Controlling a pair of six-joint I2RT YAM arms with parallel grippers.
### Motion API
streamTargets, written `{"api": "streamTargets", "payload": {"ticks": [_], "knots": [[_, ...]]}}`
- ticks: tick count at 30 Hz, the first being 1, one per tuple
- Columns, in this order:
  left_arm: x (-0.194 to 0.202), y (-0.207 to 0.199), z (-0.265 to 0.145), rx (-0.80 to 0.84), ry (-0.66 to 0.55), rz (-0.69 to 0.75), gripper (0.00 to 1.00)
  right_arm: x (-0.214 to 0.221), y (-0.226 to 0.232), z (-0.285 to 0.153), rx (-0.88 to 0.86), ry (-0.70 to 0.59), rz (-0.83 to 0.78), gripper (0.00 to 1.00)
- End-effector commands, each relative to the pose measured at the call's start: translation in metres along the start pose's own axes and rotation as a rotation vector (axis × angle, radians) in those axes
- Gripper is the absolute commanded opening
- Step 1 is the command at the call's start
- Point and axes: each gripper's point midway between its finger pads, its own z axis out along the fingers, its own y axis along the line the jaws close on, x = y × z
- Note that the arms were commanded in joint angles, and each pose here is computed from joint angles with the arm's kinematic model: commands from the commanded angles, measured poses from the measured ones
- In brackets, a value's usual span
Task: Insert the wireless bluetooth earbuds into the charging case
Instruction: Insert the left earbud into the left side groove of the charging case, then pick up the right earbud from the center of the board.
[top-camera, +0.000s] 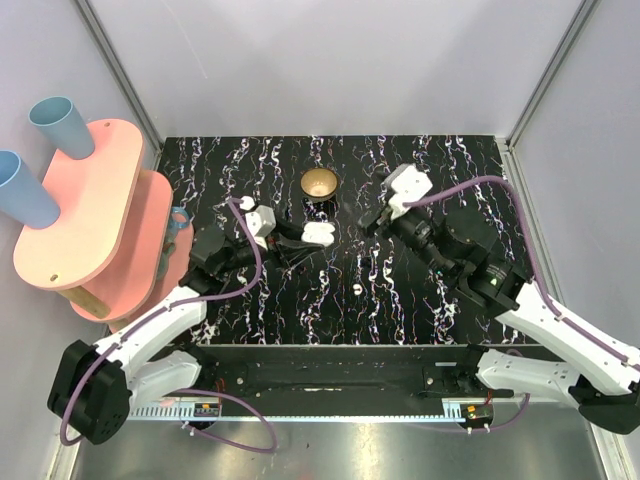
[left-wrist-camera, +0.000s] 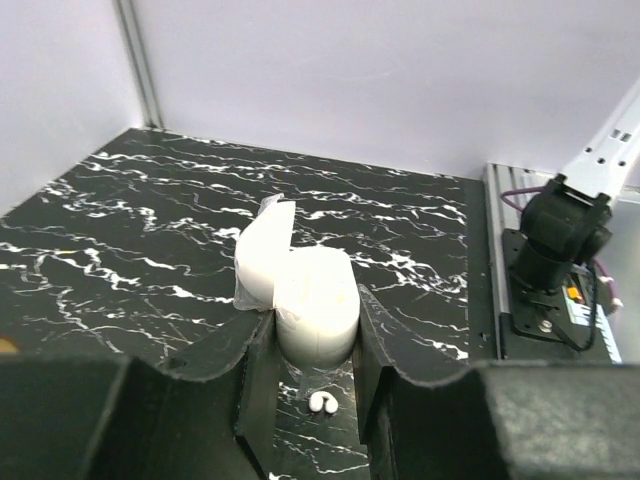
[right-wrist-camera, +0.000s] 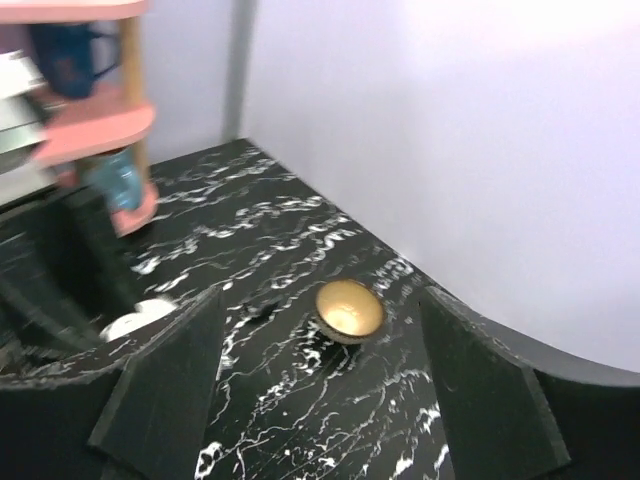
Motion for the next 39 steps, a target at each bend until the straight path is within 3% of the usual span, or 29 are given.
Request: {"api": "streamTargets", "payload": {"ticks": [1, 5, 10, 21, 29, 39], "knots": [[-0.022, 0.013, -0.005, -0.107, -0.078, 0.089, 0.00, -0.002, -0.071, -0.009, 0.451, 0.035, 0.193, 0.82], [-0.030, 0.018, -0.009, -0.154, -0.105, 0.111, 0.00, 0.029, -0.074, -0.013, 0.481, 0.129, 0.310, 0.73], [-0.034, 0.019, -0.014, -0.184, -0.116, 0.127, 0.00, 0.086, -0.094, -0.030, 0.520, 0.261, 0.626, 0.62], [-0.042, 0.017, -0.021, -0.210, -0.135, 0.157, 0.00, 0.202, -0.028, -0.036, 0.273, 0.654, 1.054, 0.59], [-0.039, 0.016, -0.022, -0.207, -0.109, 0.182, 0.00, 0.266, 0.010, -0.058, 0.279, 0.811, 1.183, 0.58], [-0.042, 0.015, -0.023, -0.210, -0.124, 0.168, 0.00, 0.303, 0.037, -0.065, 0.217, 0.918, 1.257, 0.59]]}}
